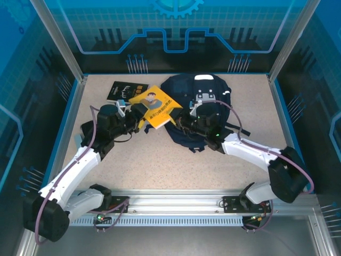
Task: Pack books, pencil case, and school supplies into a backpack
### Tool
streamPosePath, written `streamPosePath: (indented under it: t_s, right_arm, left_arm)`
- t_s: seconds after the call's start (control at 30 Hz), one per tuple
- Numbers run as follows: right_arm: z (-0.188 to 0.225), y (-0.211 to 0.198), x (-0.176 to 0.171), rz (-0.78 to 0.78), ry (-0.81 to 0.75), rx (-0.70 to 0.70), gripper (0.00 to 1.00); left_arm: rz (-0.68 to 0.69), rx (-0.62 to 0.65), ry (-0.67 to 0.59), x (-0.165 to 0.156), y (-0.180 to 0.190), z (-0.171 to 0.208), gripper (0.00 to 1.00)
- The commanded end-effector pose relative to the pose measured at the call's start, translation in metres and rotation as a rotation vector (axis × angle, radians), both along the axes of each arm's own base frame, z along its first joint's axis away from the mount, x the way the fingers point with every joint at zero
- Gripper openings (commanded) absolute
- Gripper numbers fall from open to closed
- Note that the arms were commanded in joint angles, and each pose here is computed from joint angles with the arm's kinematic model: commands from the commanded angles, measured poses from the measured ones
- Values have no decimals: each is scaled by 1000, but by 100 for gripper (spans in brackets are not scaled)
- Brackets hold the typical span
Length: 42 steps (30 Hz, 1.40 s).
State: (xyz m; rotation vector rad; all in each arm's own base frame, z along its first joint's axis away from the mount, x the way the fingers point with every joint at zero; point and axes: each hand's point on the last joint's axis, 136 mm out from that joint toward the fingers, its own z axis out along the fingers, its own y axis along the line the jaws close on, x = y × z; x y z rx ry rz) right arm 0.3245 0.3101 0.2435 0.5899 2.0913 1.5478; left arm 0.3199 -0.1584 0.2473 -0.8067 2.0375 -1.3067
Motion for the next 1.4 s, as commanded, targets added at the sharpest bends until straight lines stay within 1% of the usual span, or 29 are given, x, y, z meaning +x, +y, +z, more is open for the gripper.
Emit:
streamPosePath:
  t_s: [0.0, 0.1, 0.13, 0.27, 0.4, 0.5, 0.53, 0.57, 0.6, 0.7, 0.77, 0.87, 0.9, 0.97, 1.07, 1.13, 1.23, 1.37]
  right_arm:
    - [23, -46, -2, -38, -169, -266, 3]
    - [30, -83, -3, -87, -212, -374, 3]
    - [33, -96, -2, -104, -225, -403, 3]
    - [39, -144, -3, -165, -238, -475, 2]
    - [44, -186, -17, -225, -232, -551, 2]
    - [41, -222, -28, -297, -163, -620, 1]
    - [39, -229, -31, -310, -142, -632, 1]
    - [37, -237, -34, -320, -121, -639, 1]
    - [36, -244, -36, -327, -106, -642, 1]
    - [31, -257, -40, -349, -78, -628, 1]
    - [25, -265, -44, -352, -49, -609, 1]
    - [16, -276, -50, -375, -18, -603, 1]
    - [12, -283, -55, -396, 13, -610, 2]
    - [8, -293, -60, -420, 47, -615, 2]
    - [7, -299, -64, -428, 61, -604, 2]
    - [5, -302, -66, -431, 69, -600, 2]
    - [1, -303, -67, -438, 74, -602, 2]
    - [-4, -306, -67, -473, 75, -589, 3]
  left_arm:
    - [-57, 136, -14, -12, 3, -23, 79]
    - [-117, 221, -44, -10, -2, -31, 85]
    - [-148, 256, -54, -10, -5, -32, 89]
    - [-244, 373, -145, -8, -25, -31, 98]
    - [-352, 474, -195, 1, -51, -32, 99]
    - [-457, 591, -220, 7, -77, -40, 99]
    - [-479, 625, -234, 11, -85, -41, 99]
    - [-529, 661, -259, 12, -98, -43, 99]
    - [-575, 694, -280, 12, -109, -44, 99]
    - [-674, 845, -303, 21, -132, -51, 99]
    - [-750, 954, -299, 29, -143, -65, 99]
    - [-850, 1087, -342, 40, -158, -79, 99]
    - [-892, 1120, -361, 44, -164, -85, 98]
    - [-917, 1161, -366, 55, -169, -95, 97]
    - [-980, 1173, -390, 61, -181, -99, 93]
    - [-1021, 1172, -411, 64, -190, -106, 90]
    - [-1090, 1154, -404, 66, -201, -118, 88]
    - [-1082, 1178, -384, 77, -205, -125, 88]
